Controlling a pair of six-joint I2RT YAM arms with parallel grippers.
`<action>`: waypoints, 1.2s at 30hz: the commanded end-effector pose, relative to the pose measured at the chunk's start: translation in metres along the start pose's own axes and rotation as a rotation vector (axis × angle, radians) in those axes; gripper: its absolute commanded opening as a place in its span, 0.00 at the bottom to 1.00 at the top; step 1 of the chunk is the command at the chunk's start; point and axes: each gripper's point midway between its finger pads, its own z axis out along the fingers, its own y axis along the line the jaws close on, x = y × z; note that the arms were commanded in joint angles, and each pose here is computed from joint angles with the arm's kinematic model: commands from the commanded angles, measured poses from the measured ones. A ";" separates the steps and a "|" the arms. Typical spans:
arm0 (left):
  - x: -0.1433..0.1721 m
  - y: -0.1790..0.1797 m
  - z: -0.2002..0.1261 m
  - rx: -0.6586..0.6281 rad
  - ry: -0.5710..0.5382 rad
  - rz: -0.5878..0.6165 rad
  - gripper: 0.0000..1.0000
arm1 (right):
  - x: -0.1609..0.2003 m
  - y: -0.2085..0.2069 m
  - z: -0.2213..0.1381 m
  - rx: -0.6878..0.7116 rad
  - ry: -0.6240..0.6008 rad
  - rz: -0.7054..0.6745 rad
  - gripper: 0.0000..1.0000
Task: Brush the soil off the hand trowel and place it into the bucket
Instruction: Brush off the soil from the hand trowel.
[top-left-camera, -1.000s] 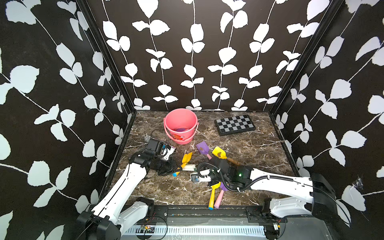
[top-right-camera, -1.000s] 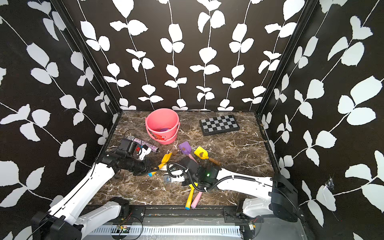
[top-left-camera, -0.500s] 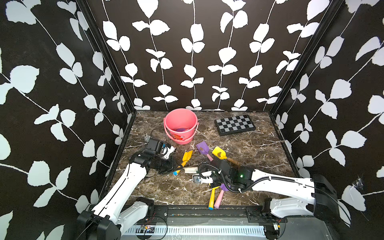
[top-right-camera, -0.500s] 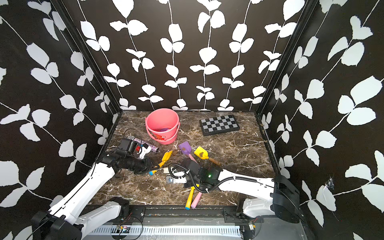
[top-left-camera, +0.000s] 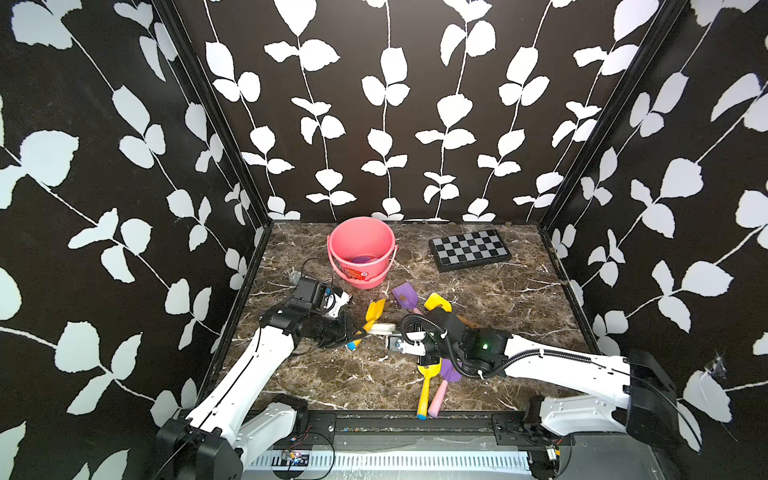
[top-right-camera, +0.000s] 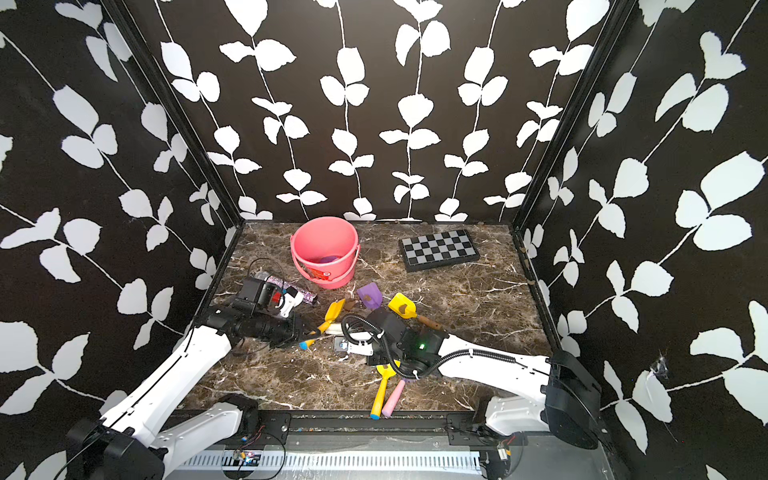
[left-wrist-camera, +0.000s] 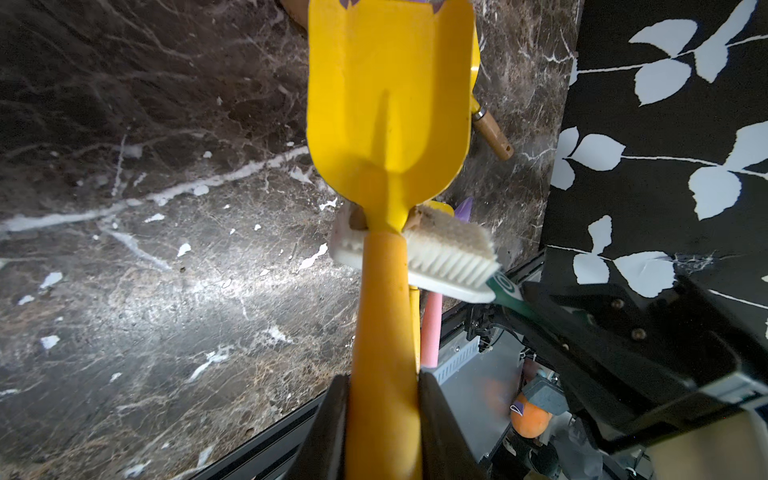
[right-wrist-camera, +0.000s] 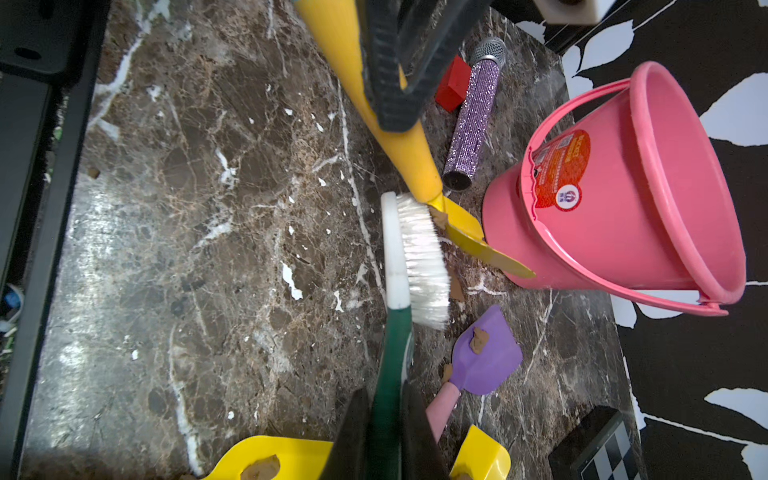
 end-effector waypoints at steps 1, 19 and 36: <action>0.002 -0.002 -0.004 0.004 -0.003 0.012 0.00 | 0.004 -0.011 0.001 0.053 0.001 0.048 0.00; 0.003 -0.002 0.000 0.021 0.006 0.014 0.00 | -0.027 -0.014 0.002 0.032 -0.065 0.016 0.00; -0.002 0.000 0.000 -0.003 -0.004 0.044 0.00 | -0.015 0.018 -0.006 -0.066 -0.071 0.051 0.00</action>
